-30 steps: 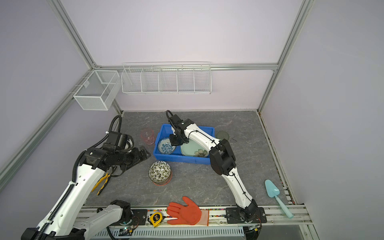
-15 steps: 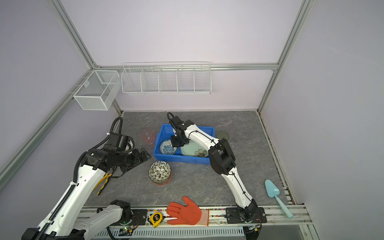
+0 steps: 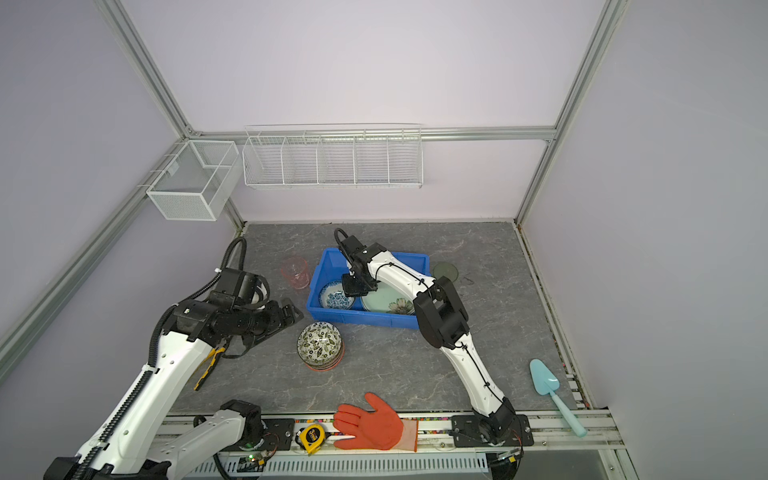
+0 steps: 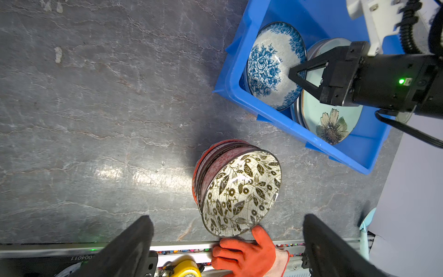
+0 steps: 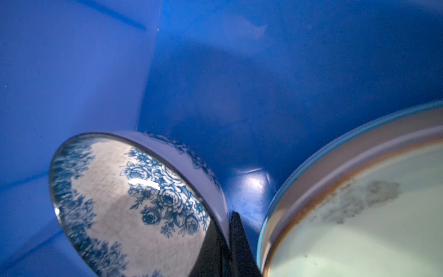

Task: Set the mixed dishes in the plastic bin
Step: 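Lower the bowl onto the bin floor and open the right gripper, then lift the right gripper out of the bin while left moves to the bowl stack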

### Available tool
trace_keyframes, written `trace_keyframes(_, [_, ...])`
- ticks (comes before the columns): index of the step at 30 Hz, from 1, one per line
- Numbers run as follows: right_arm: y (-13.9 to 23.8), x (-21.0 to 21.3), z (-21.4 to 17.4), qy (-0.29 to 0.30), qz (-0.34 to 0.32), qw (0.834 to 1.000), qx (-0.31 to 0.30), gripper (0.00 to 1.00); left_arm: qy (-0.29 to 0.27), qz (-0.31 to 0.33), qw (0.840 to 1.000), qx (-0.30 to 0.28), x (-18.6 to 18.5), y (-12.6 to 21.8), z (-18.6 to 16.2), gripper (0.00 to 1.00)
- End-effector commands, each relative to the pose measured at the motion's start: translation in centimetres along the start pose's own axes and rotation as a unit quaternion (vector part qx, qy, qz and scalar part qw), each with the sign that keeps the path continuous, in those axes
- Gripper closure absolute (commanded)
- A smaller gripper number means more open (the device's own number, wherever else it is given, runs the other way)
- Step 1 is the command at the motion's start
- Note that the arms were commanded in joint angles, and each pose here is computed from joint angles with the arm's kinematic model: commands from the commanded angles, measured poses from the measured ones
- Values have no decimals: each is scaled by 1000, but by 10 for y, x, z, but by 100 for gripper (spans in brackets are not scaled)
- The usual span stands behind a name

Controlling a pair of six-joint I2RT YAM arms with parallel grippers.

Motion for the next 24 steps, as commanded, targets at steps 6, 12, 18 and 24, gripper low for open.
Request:
trace_keyframes(6, [0, 7, -3, 0, 12, 1000, 2, 84, 0, 4, 1000, 6, 4, -3, -2, 2])
trace_keyframes(12, [21, 11, 4, 10, 10, 1000, -23, 75, 0, 4, 1000, 9, 3, -5, -3, 1])
trace_keyframes(18, [53, 19, 8, 20, 15, 998, -50, 68, -5, 16, 1000, 9, 7, -4, -3, 1])
trace_keyframes(24, [92, 24, 8, 31, 14, 996, -83, 51, -5, 15, 1000, 14, 7, -4, -5, 1])
Point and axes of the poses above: each gripper's point midway between its finger pads, its own y axis back along the fingers, its own x axis along the line the jaws close on, z = x × y, the point moved 4 cm from there along y, back along the fingers, and after that the axes turned 5 degrees about y, right-handed, at the moved point
